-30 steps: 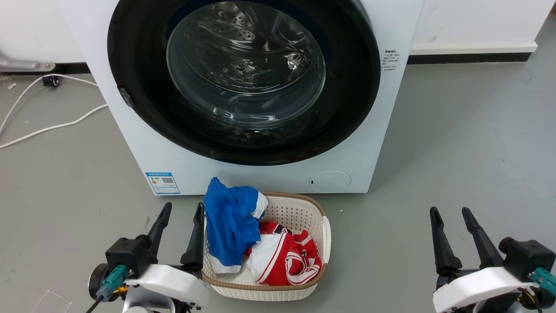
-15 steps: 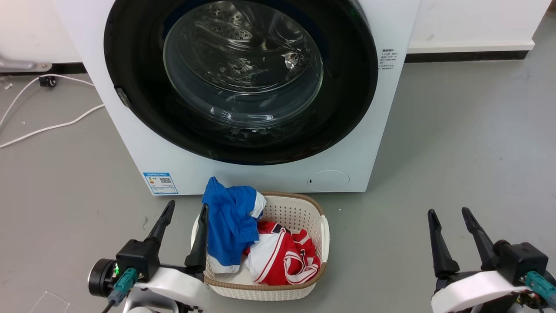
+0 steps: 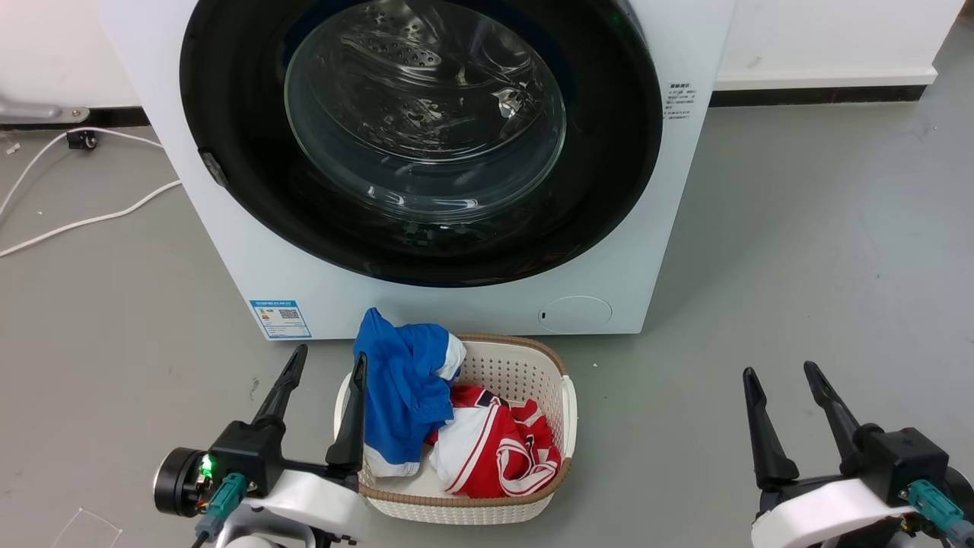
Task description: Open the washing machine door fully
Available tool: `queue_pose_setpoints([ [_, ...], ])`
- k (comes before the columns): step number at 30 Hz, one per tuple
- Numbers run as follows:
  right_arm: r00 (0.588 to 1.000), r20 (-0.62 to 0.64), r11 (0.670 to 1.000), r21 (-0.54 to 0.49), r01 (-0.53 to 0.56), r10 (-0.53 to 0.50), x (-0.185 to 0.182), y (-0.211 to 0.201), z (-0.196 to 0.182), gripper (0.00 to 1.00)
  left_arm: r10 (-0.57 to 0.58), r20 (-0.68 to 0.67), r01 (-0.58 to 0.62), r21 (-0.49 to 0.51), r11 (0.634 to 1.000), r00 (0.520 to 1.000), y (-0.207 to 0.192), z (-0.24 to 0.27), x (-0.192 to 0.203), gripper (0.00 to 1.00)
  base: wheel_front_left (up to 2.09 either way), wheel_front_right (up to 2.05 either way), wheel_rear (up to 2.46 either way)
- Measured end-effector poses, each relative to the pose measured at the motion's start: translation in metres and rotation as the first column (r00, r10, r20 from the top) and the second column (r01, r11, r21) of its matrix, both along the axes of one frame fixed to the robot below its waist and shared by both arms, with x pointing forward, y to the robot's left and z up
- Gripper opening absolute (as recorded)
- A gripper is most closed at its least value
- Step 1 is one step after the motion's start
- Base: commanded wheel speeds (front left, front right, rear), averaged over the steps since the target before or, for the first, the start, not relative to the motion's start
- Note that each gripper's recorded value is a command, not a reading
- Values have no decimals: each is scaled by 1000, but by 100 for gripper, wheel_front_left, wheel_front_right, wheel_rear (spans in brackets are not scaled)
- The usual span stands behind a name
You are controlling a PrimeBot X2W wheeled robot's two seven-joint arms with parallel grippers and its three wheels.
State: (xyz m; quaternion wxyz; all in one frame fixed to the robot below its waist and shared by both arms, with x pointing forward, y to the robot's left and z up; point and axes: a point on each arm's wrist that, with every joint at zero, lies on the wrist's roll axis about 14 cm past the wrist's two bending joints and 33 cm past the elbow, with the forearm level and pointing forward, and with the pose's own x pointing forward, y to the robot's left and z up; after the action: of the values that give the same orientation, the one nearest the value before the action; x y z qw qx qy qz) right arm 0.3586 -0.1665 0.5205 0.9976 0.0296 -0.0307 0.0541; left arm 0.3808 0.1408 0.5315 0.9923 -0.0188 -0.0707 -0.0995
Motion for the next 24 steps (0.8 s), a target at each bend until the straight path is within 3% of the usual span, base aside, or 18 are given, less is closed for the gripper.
queue_pose_setpoints([
  [8, 1000, 9, 1000, -29, -2, 2, -1, 1, 1, 100, 7, 13, -7, 19, 1000, 1000, 2, 1, -2, 100, 0, 0, 0],
  [20, 1000, 13, 1000, 5, 4, -4, -2, -1, 0, 100, 15, 5, -15, -10, 1000, 1000, 4, -2, -1, 100, 0, 0, 0],
  [21, 1000, 12, 1000, 9, 5, -5, -2, -1, 0, 37, 16, 4, -16, -11, 1000, 1000, 4, -2, -1, 100, 0, 0, 0],
  [22, 1000, 15, 1000, 11, 5, -6, -2, -1, 0, 0, 16, 4, -16, -12, 1000, 1000, 4, -2, -1, 100, 0, 0, 0],
  [24, 1000, 16, 1000, 22, 3, -3, -2, 0, 0, 0, 19, 4, -19, -13, 1000, 1000, 5, -2, -1, 100, 0, 0, 0],
])
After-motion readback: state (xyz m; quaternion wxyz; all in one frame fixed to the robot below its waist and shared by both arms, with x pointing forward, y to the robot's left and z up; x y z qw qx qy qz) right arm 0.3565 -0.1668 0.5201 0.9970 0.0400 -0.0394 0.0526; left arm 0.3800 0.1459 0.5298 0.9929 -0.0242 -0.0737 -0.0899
